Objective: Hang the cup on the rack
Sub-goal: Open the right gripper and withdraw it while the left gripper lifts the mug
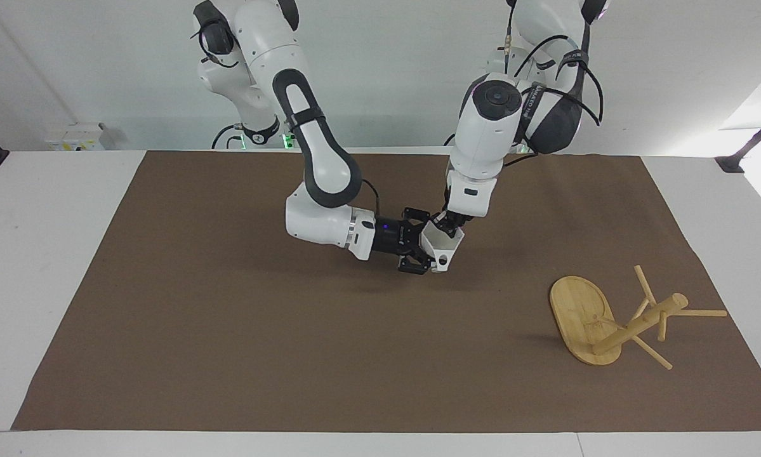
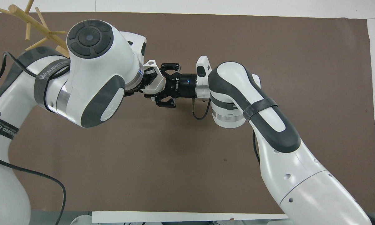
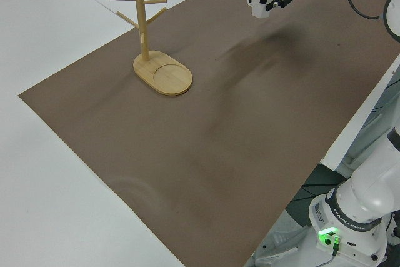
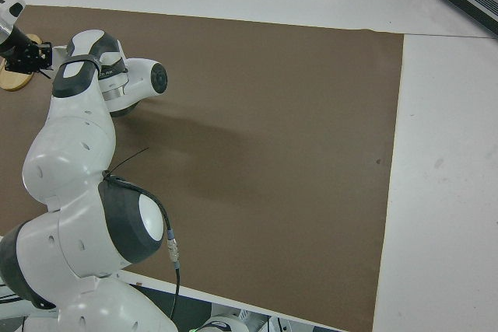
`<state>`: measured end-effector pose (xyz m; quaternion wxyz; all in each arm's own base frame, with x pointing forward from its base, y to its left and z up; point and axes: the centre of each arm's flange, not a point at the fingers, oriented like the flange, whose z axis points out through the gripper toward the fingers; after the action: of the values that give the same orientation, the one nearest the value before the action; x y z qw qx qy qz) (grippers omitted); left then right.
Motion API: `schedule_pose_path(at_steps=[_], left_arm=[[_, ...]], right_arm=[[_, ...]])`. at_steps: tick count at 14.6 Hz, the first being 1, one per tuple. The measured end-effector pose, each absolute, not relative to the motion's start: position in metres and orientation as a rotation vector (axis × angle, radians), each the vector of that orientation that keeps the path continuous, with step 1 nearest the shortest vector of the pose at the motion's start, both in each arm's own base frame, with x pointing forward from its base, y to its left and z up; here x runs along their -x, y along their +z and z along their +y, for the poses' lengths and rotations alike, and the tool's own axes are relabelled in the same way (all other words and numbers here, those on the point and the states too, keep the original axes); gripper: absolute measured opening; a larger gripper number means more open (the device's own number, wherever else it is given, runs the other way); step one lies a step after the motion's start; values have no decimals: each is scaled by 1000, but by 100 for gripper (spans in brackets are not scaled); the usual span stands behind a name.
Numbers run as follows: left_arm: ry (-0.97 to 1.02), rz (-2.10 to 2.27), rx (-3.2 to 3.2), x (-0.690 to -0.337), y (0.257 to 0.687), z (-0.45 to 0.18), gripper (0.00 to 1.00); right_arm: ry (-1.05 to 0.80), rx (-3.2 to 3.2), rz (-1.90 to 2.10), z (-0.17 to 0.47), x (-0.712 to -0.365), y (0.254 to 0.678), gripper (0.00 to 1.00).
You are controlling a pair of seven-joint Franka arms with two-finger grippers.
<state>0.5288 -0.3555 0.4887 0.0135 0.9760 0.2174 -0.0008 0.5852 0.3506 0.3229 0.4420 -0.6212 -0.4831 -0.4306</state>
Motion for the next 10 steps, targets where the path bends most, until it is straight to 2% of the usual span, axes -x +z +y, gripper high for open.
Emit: schedule_pose_path(at_steps=[1, 4, 7, 10], left_arm=[[23, 682, -3036, -533, 490, -353, 5], [94, 703, -3045, -540, 493, -345, 5], [219, 755, -2969, -559, 497, -331, 5], [396, 806, -2818, -589, 488, -296, 5]], right_arm=[[-1079, 1543, -1192, 340, -591, 325, 100], [-1078, 1517, -1240, 280, -617, 328, 100], [-1017, 1469, -1338, 158, -643, 332, 100], [-901, 1489, -1427, 14, -639, 335, 100]])
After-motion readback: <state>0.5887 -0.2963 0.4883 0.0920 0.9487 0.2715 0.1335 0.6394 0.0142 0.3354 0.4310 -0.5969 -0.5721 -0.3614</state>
